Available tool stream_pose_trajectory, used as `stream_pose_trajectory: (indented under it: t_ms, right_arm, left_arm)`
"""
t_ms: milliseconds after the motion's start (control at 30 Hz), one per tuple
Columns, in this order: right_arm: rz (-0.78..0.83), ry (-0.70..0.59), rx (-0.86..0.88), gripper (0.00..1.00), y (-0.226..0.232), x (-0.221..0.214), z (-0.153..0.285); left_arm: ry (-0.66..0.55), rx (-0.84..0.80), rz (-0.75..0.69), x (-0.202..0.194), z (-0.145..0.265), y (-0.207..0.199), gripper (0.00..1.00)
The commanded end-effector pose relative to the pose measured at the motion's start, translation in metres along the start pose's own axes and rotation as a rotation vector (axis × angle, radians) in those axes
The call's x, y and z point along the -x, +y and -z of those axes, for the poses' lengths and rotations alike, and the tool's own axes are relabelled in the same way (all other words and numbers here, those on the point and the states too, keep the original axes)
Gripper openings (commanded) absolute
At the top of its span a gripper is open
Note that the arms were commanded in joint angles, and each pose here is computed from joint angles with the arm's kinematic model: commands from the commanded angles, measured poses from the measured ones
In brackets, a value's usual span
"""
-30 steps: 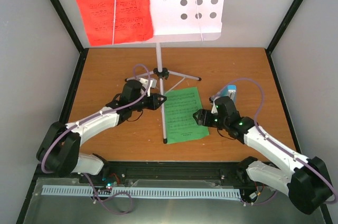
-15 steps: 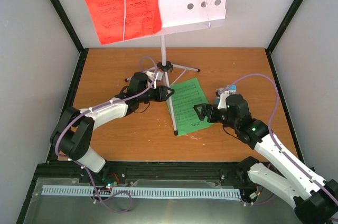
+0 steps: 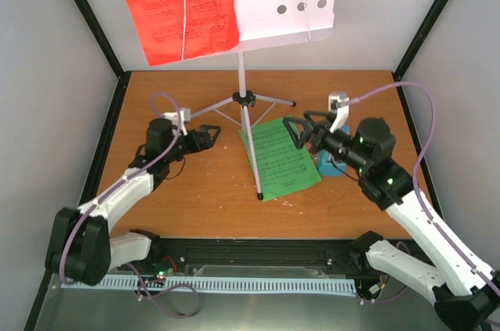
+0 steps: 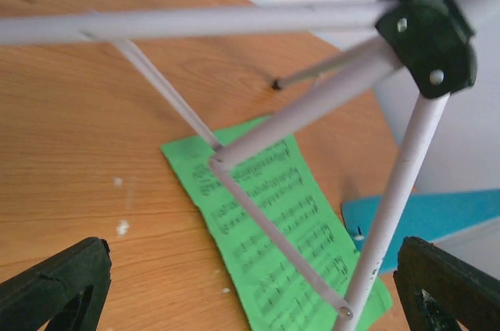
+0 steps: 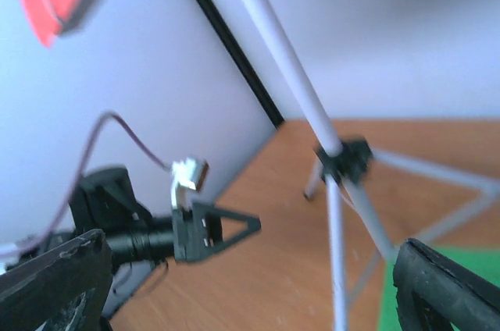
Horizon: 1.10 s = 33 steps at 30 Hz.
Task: Pack up the instrument practice props
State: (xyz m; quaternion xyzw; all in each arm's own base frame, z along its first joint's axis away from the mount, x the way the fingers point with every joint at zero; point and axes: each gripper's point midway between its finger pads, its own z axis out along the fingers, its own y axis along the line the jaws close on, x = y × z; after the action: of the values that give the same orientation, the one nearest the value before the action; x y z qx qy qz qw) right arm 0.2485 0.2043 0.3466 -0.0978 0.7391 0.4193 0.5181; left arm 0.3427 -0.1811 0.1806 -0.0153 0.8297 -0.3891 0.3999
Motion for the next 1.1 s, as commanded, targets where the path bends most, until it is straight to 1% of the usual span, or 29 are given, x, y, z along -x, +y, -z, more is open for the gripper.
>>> stream_pose_trajectory:
  t_ms: [0, 67, 100, 200, 267, 333, 433, 500, 567, 700, 833, 1067]
  right_arm:
    - [0.122, -0.038, 0.178, 0.96, 0.051, 0.049, -0.02]
    - [0.12, -0.032, 0.24, 0.93, 0.067, 0.064, -0.034]
    - [0.124, -0.039, 0.283, 0.91, 0.078, 0.072, -0.037]
    - [0.131, -0.05, 0.389, 0.86, 0.11, 0.094, -0.045]
    - [0.134, -0.059, 0.436, 0.83, 0.127, 0.108, -0.049]
    - [0.115, -0.065, 0.449, 0.82, 0.137, 0.123, -0.056]
    - [0.078, -0.076, 0.434, 0.87, 0.142, 0.143, -0.067]
    - [0.071, -0.075, 0.445, 0.87, 0.146, 0.152, -0.075]
    - [0.07, -0.083, 0.475, 0.86, 0.156, 0.164, -0.078]
    - [0.058, -0.066, 0.478, 0.83, 0.16, 0.173, -0.095]
    - [0.079, -0.091, 0.4, 0.8, 0.157, 0.181, -0.112]
    - [0.089, -0.088, 0.332, 0.8, 0.153, 0.18, -0.139]
  left_arm:
    - [-0.138, 0.007, -0.007, 0.033, 0.047, 0.002, 0.99]
    - [-0.187, 0.039, 0.003, 0.046, 0.069, 0.005, 0.99]
    - [-0.222, 0.029, 0.012, 0.055, 0.083, 0.001, 1.0]
    - [-0.352, -0.067, -0.01, 0.087, 0.128, -0.039, 0.99]
    - [-0.432, -0.12, -0.071, 0.106, 0.155, -0.072, 1.0]
    - [-0.476, -0.144, -0.14, 0.122, 0.176, -0.098, 1.0]
    - [-0.452, -0.168, -0.209, 0.135, 0.189, -0.126, 0.99]
    - [-0.436, -0.224, -0.251, 0.141, 0.2, -0.15, 0.99]
    - [-0.437, -0.278, -0.276, 0.142, 0.208, -0.167, 1.0]
    - [-0.426, -0.379, -0.313, 0.144, 0.221, -0.194, 1.0]
    - [-0.358, -0.459, -0.323, 0.143, 0.22, -0.21, 0.99]
    - [-0.34, -0.485, -0.314, 0.146, 0.216, -0.213, 1.0]
